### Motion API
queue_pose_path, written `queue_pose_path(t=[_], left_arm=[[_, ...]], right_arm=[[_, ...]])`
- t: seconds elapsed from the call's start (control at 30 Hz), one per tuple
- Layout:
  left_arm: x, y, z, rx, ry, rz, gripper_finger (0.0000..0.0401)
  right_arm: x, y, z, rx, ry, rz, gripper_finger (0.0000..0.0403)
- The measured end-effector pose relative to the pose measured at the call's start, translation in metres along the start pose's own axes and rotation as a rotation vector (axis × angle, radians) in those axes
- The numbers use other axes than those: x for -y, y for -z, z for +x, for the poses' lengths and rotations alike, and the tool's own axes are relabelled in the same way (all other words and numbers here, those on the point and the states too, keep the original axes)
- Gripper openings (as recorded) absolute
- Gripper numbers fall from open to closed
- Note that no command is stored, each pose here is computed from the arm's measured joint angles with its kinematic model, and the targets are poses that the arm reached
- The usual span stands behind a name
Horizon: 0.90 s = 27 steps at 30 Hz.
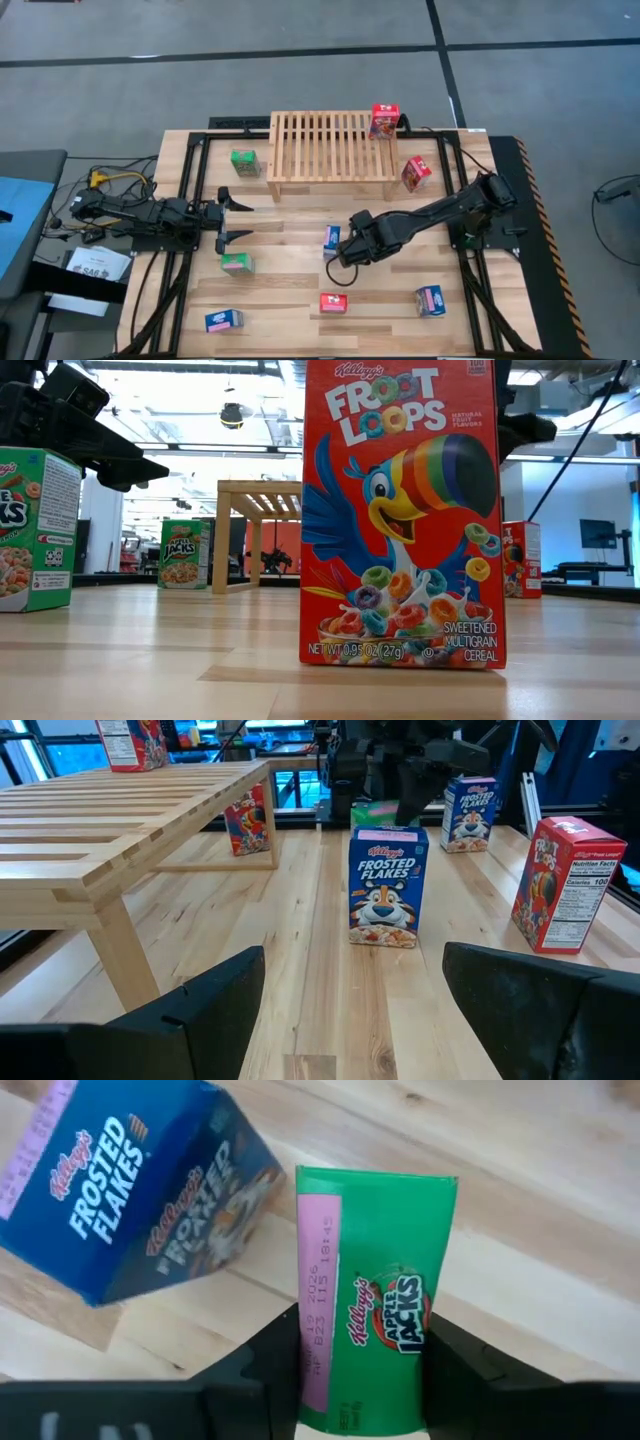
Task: Stack cereal on shelf
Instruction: Put the bottom right green cereal box on the shelf
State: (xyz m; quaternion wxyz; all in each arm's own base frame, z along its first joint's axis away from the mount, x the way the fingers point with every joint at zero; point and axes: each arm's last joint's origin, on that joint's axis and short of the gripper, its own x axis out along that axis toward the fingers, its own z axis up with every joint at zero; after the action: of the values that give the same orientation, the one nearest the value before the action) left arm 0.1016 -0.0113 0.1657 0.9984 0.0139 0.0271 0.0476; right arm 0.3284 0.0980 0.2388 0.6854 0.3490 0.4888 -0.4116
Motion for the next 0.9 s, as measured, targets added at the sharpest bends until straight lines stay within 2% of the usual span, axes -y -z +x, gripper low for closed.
queue_pose_path(t=[0.2,0.37,0.7,0.9], left_arm=[[0.000,0.000,0.000,0.000,0.000,0.000,0.0298],[0.000,0.000,0.000,0.000,0.000,0.000,0.0298],[0.000,0.000,0.000,0.000,0.000,0.000,0.0298],[0.000,0.000,0.000,0.000,0.000,0.000,0.0298]], right_arm=[[0.001,-0.016,-0.041,0.018,0.052,-0.087,0.0181],[0.007,-0.041,-0.083,0.044,0.063,-0.219,0.0179],[0.022,-0.107,-0.150,0.178,-0.092,-0.643,0.0178],[0.044,-0.153,-0.162,0.260,-0.060,-0.861,0.0183]])
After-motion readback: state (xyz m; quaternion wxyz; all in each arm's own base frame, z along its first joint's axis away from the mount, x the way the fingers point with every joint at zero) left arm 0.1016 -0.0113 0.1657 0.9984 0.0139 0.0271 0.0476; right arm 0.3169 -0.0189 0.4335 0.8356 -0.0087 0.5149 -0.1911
